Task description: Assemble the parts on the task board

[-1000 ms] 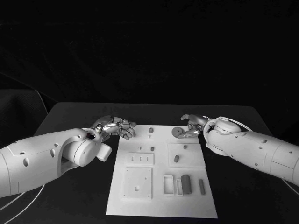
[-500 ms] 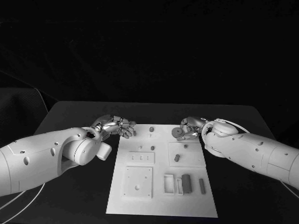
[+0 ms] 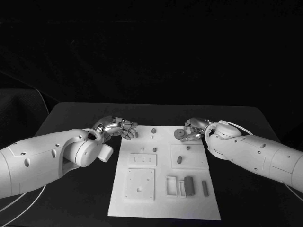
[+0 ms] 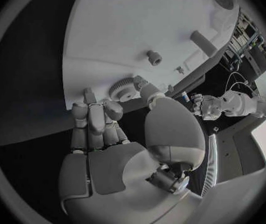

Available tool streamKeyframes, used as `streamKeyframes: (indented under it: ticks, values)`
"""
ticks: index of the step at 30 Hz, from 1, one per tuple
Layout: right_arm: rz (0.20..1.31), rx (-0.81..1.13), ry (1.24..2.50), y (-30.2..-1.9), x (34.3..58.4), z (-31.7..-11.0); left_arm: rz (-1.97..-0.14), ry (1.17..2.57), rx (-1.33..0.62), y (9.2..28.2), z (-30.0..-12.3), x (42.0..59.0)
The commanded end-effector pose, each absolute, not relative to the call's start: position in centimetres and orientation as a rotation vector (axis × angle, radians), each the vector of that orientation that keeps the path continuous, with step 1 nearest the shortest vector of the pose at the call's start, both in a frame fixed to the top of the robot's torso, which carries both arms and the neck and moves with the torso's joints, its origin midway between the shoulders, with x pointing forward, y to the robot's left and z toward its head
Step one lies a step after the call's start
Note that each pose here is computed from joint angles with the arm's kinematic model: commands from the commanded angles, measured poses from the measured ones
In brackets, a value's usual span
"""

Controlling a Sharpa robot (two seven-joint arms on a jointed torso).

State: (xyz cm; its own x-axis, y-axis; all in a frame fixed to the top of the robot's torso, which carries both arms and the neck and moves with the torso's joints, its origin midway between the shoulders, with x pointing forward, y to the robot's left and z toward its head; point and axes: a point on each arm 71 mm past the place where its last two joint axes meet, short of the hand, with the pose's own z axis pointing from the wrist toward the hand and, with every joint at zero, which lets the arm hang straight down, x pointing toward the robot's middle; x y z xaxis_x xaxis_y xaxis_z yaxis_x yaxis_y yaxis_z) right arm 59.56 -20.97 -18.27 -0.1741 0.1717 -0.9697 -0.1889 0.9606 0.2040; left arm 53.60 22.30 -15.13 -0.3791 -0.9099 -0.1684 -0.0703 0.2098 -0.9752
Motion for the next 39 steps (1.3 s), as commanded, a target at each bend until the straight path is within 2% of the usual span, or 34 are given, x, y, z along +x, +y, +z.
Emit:
streamKeyframes:
  ticks: [1, 15, 39]
  values:
    - [0.324, -0.009, 1.713, -20.7, 59.5, -18.3, -1.283, 1.652, -0.925, 22.1, -15.0, 53.6]
    - [0.359, 0.038, 1.759, -20.7, 59.5, -18.6, -1.271, 1.654, -0.933, 22.2, -15.1, 53.6]
    - [0.35, 0.054, 1.741, -19.7, 59.9, -18.5, -1.272, 1.658, -0.933, 22.2, -15.1, 53.6]
